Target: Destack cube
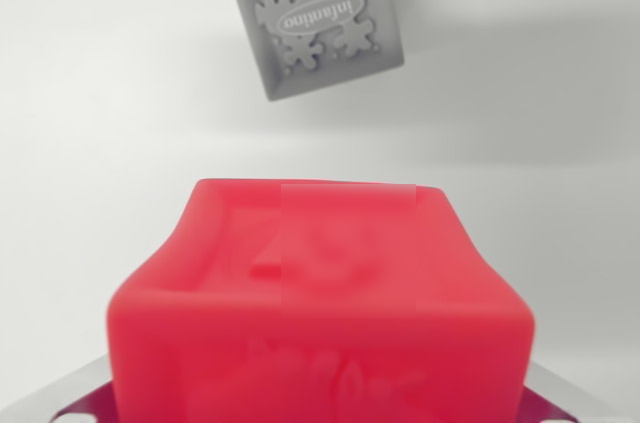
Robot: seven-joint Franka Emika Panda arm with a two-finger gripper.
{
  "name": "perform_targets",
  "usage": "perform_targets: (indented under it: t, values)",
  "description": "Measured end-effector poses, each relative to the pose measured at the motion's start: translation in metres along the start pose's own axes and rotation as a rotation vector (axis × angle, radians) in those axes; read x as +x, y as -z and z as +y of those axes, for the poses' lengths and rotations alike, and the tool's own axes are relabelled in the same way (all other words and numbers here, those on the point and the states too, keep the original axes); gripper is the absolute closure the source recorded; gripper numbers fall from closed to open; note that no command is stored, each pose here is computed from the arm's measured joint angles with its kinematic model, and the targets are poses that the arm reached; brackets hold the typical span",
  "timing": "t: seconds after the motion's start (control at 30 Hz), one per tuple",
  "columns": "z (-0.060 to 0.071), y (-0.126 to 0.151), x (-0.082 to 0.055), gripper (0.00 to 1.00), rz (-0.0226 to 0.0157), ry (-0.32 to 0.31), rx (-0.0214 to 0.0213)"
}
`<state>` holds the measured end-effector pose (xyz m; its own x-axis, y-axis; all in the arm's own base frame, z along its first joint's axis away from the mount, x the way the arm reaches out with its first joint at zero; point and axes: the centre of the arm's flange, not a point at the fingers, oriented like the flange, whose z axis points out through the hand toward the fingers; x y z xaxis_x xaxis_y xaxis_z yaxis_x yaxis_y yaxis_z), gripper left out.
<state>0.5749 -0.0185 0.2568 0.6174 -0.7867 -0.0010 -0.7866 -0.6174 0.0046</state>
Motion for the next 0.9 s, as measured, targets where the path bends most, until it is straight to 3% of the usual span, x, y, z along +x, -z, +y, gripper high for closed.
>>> perform_targets:
  t: [0.9]
  values:
    - [0.040, -0.007, -0.033, 1.00, -0.0025, -0.237, 0.0008]
